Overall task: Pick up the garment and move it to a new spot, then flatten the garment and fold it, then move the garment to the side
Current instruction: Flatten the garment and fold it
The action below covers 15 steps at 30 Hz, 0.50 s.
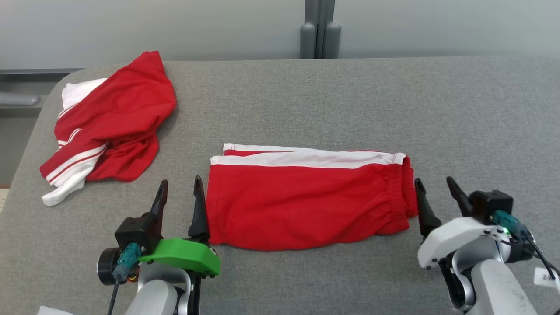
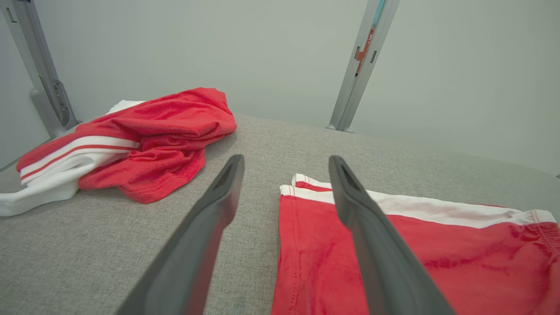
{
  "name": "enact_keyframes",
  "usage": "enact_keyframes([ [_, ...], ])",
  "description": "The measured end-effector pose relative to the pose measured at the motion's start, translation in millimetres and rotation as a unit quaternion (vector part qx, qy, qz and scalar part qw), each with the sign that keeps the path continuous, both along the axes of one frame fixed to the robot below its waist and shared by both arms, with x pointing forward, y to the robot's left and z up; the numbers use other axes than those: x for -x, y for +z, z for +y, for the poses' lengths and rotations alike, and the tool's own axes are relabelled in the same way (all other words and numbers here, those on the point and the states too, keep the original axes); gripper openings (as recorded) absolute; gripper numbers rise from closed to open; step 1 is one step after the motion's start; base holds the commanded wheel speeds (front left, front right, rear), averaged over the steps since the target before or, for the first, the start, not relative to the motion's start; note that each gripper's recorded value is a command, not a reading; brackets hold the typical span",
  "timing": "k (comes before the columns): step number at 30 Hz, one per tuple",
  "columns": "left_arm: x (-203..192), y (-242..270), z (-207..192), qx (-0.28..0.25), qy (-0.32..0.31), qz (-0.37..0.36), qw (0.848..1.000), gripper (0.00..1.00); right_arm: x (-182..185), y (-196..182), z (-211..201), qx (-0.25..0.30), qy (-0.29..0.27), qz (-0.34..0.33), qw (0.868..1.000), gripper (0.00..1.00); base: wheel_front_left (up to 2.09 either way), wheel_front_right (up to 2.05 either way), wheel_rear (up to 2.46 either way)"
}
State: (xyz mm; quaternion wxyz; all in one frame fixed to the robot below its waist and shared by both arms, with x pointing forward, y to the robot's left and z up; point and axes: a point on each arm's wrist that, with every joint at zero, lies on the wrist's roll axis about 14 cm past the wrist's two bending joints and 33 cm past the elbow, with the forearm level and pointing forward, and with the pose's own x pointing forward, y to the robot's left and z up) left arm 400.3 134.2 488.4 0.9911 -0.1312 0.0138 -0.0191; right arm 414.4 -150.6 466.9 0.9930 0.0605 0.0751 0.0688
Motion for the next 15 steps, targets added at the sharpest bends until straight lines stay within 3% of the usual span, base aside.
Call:
enact_keyframes([
  [6,4.1,3.0,4.8,0.009,0.012,-0.005,1.0,1.0,-16.7,-21.1,16.3,0.026,0.031,0.083,0.996,1.0,0.0,0.0,0.0],
  [15,10.1,-1.2,19.1,0.016,0.039,0.0,0.999,1.0,-16.7,-69.2,23.0,0.056,0.048,0.205,0.976,1.0,0.0,0.0,0.0],
])
